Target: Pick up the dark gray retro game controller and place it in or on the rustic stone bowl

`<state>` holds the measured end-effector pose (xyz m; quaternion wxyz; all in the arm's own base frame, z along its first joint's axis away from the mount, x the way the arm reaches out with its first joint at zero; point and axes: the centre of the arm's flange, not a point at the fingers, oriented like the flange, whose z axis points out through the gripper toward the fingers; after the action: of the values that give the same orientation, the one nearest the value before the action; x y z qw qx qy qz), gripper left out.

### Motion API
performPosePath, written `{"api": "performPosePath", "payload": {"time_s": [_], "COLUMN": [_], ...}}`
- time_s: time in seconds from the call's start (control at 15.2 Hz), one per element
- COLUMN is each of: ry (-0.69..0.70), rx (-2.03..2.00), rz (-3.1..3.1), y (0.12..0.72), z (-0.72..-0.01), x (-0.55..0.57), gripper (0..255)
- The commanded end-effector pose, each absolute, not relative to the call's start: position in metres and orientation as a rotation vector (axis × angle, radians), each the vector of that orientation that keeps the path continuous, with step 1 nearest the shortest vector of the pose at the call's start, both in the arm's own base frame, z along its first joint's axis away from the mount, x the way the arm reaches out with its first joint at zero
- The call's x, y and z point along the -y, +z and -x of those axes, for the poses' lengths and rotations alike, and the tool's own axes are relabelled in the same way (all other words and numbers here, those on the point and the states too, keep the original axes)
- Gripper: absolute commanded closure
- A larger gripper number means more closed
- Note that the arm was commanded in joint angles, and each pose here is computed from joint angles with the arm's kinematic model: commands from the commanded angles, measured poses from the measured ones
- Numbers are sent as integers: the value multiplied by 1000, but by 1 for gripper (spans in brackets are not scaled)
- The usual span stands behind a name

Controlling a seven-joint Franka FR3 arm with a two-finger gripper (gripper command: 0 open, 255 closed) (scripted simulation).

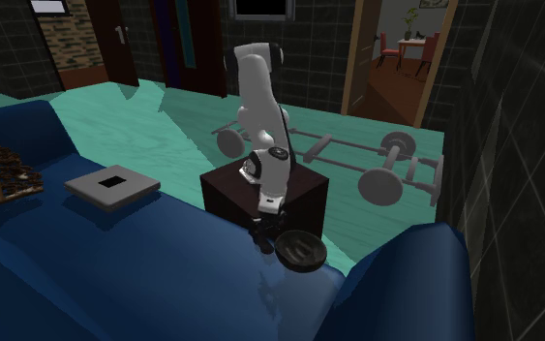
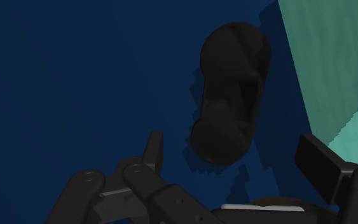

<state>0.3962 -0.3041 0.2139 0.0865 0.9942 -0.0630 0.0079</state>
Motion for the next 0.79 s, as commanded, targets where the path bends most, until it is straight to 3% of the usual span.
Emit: {"api": "performPosePath", "payload": {"time_s": [0.0, 0.73], "ry": [53, 53], "rx": [171, 171], "rz": [-2985, -2985], "y": [207, 188], "z": [-397, -398], "x": [308, 311], "gripper": [0, 0]}}
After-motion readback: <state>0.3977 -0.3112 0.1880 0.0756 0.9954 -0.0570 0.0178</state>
